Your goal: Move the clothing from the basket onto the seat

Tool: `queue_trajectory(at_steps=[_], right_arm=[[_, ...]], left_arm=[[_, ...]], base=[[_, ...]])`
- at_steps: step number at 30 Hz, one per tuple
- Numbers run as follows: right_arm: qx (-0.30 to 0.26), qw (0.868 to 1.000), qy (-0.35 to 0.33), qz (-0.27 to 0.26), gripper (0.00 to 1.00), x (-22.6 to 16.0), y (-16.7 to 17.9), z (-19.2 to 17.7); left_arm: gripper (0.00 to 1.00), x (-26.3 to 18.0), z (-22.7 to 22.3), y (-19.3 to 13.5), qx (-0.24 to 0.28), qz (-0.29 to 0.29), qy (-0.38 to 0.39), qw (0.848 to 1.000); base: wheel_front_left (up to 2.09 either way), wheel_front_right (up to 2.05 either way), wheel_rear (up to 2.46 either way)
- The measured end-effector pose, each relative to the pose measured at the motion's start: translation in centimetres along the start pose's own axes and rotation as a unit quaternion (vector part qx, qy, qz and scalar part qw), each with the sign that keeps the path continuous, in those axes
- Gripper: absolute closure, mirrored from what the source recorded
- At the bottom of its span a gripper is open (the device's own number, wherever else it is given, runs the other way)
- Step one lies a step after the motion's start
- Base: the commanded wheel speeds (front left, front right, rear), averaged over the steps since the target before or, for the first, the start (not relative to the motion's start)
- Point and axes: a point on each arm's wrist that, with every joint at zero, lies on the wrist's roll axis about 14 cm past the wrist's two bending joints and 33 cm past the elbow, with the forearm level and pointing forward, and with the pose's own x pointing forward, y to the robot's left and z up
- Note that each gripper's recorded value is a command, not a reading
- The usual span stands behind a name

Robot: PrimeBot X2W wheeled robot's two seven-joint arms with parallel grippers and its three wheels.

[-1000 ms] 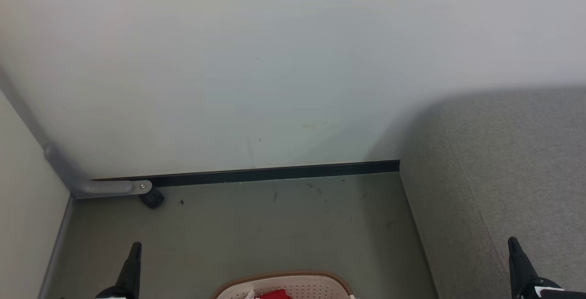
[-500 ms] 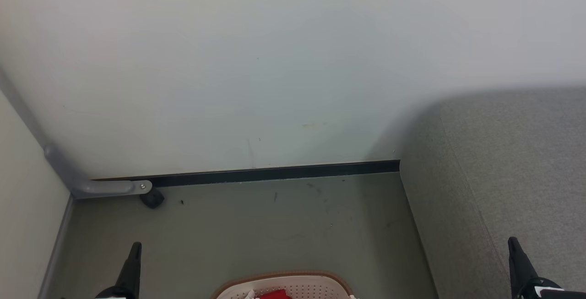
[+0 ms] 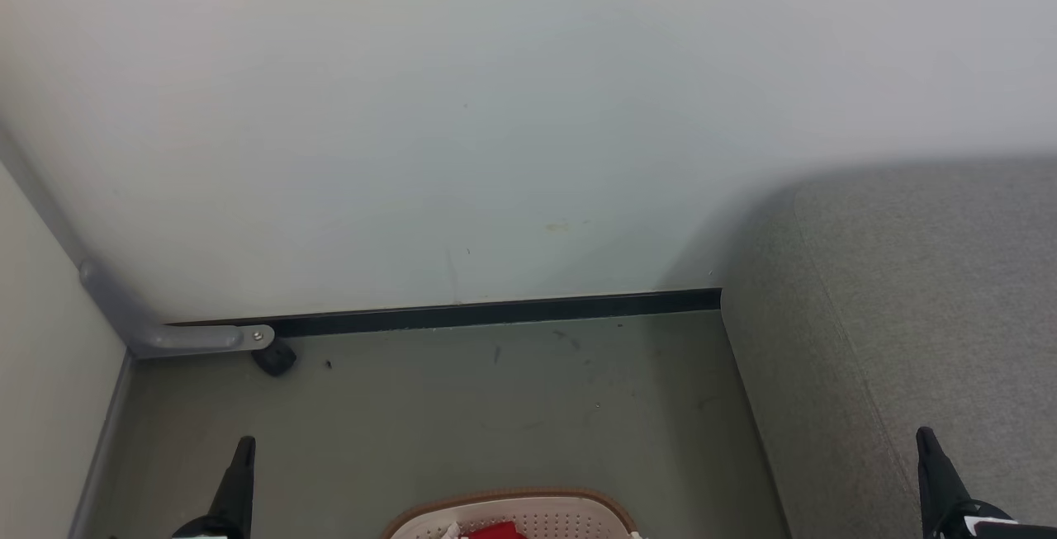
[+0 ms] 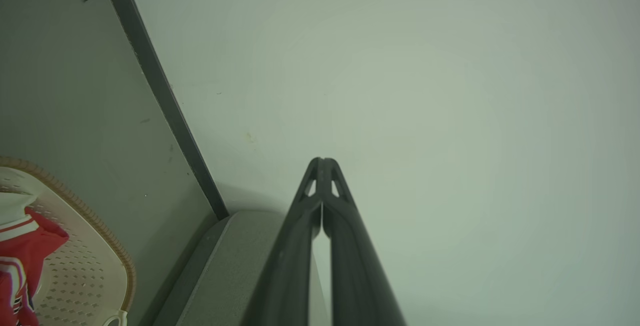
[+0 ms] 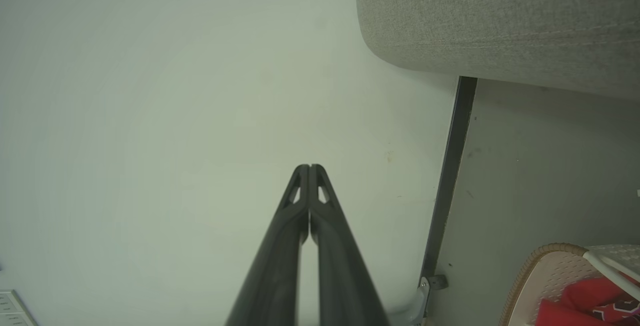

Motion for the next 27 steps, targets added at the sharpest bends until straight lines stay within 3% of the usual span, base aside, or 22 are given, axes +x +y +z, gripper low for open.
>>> queue_trajectory(at_steps=[27], right_arm=[[0.000, 1.000, 0.000, 0.000, 1.00, 0.00, 0.00, 0.00]], left_arm=[[1.00, 0.00, 0.00, 0.00, 0.000, 0.000, 0.000, 1.000]], base=[[0.00, 0.00, 0.00]])
